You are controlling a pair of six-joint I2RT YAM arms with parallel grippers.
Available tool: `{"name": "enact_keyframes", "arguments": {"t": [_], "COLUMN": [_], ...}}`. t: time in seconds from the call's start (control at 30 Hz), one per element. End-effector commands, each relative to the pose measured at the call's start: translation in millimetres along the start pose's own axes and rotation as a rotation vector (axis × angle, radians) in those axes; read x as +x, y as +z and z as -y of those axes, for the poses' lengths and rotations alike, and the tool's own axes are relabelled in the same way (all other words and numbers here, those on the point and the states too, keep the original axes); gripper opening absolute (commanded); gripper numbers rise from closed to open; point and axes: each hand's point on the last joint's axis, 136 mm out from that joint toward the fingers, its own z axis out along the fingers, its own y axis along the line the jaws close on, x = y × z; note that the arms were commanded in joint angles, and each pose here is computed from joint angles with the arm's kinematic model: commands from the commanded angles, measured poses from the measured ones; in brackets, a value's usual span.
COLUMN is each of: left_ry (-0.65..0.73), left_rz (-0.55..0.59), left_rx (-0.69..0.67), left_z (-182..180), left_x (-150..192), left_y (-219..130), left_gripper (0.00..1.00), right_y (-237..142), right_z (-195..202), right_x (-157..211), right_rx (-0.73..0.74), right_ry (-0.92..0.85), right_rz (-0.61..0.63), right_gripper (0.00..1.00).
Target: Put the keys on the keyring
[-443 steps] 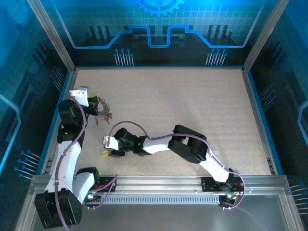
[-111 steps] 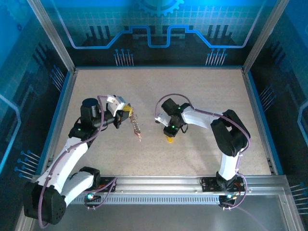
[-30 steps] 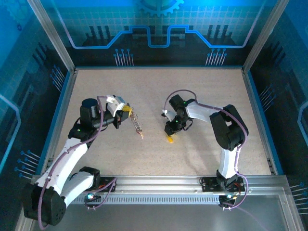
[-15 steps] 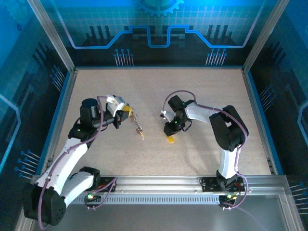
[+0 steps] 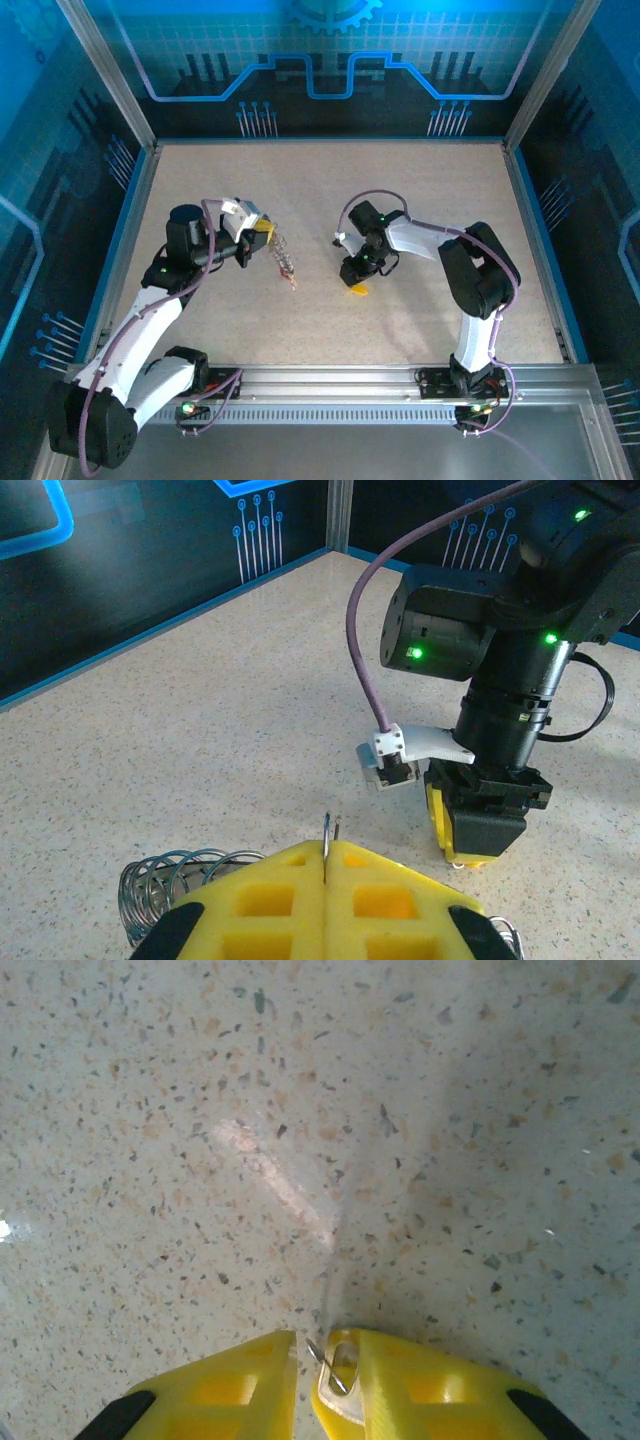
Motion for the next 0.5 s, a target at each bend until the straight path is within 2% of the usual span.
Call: {"name": "enact_keyframes", "arguments": {"t": [0.0, 0.27, 0.47], "left_ry": [0.051, 0.051, 0.044], "left_rz": [0.051, 0.045, 0.047], "left_rx": [0.000, 0.003, 0.003], "left_z": [1.9, 1.8, 1.6], "left_x": [-23.6, -22.1, -22.1], "left_y": [-4.7, -3.9, -3.6], "left_gripper": [0.00, 0.00, 0.00], "right_y": [-8.6, -2.3, -2.2], "right_z": [-7.9, -6.0, -2.8], "right_x": [3.0, 13.1, 8.9], "right_rx": [-0.009, -0.010, 0.017], "right_ry": [-0.038, -0.041, -0.035], "right_rz": [0.013, -0.017, -0.003], "right_gripper": [0.24, 0.25, 0.29]}}
